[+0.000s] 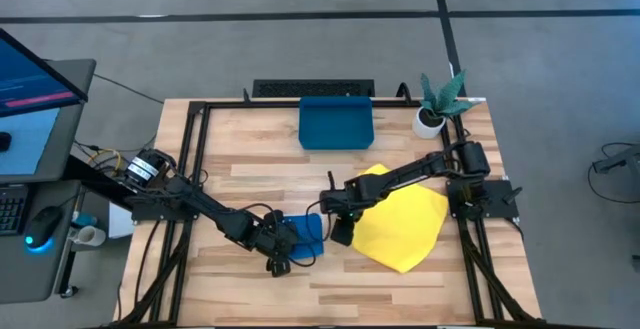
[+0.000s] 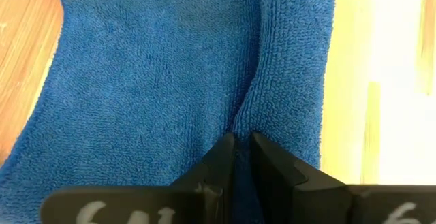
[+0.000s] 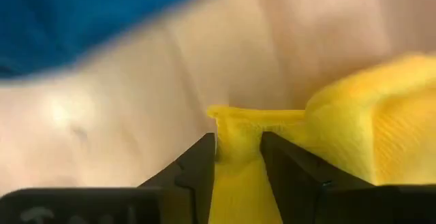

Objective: Roll microfiber towels into tight, uniform cylinder then place into a basket
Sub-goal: Roll the blue microfiber cloth

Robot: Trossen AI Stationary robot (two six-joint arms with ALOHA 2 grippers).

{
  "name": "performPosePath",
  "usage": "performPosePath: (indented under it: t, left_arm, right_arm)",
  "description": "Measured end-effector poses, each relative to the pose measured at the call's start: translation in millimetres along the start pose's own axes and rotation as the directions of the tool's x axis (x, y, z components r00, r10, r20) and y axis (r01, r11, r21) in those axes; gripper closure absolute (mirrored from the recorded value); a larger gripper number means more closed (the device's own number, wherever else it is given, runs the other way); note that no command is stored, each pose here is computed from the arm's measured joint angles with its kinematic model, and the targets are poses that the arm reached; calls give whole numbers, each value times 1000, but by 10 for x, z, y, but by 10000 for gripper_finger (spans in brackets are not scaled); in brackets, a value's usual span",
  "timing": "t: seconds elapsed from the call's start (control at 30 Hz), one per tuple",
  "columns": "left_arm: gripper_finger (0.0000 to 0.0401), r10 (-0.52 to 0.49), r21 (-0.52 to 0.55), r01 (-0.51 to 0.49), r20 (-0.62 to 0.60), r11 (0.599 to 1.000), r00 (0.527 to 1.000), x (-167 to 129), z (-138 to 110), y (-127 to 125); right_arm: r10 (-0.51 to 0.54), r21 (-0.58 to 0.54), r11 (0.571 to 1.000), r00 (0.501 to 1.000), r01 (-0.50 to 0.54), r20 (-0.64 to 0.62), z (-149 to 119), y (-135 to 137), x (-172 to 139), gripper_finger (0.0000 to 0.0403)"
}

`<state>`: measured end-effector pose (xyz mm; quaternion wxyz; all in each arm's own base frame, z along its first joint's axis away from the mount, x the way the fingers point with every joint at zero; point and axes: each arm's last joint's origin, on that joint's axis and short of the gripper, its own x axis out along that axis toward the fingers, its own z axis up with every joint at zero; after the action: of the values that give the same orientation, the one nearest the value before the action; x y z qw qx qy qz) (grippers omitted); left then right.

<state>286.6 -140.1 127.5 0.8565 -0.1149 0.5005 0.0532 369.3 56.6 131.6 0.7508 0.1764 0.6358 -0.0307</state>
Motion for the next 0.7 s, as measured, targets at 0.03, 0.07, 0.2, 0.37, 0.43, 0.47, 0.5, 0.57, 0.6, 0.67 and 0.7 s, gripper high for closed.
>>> performPosePath:
  t: [0.03,0.07,0.2,0.37,0.43,0.47,0.5,0.57,0.6,0.67,0.7]
  left_arm:
    - [360,0,-4,0,0,1000,1000,0,0,0]
    - [360,0,-7,0,0,1000,1000,0,0,0]
    - [360,0,-10,0,0,1000,1000,1,0,1]
    - [360,2,-28,-2,1,1000,1000,1,-1,1]
    - [360,2,-30,-2,1,1000,1000,1,-1,1]
    - [360,2,-30,-2,1,1000,1000,2,-1,1]
    - [360,2,-30,-2,1,1000,1000,2,-1,1]
    - [360,2,-31,-2,1,1000,1000,2,-1,1]
    - [360,2,-31,-2,1,1000,1000,2,-1,1]
    - [360,2,-31,-2,1,1000,1000,2,-1,1]
    - [360,3,-31,-3,1,1000,1000,3,-1,1]
  right_arm:
    - [-34,4,999,999,34,-21,-25,-21,-5,250]
    - [-80,8,997,995,80,-52,-64,-50,-9,250]
    - [-241,30,968,961,247,-135,-166,-155,-36,250]
    - [-298,48,950,941,309,-161,-225,-177,-97,250]
    - [-297,14,954,948,300,-114,-234,-120,-138,250]
    - [-297,0,954,951,298,-87,-243,-82,-169,250]
    - [-287,-12,958,957,287,-45,-241,-34,-223,250]
    - [-255,-28,966,965,257,59,-231,85,-410,250]
    - [-247,-37,967,964,252,96,-245,136,-492,250]
    - [-245,-58,965,960,254,137,-295,221,-586,250]
    - [-246,-69,963,956,259,158,-321,267,-619,250]
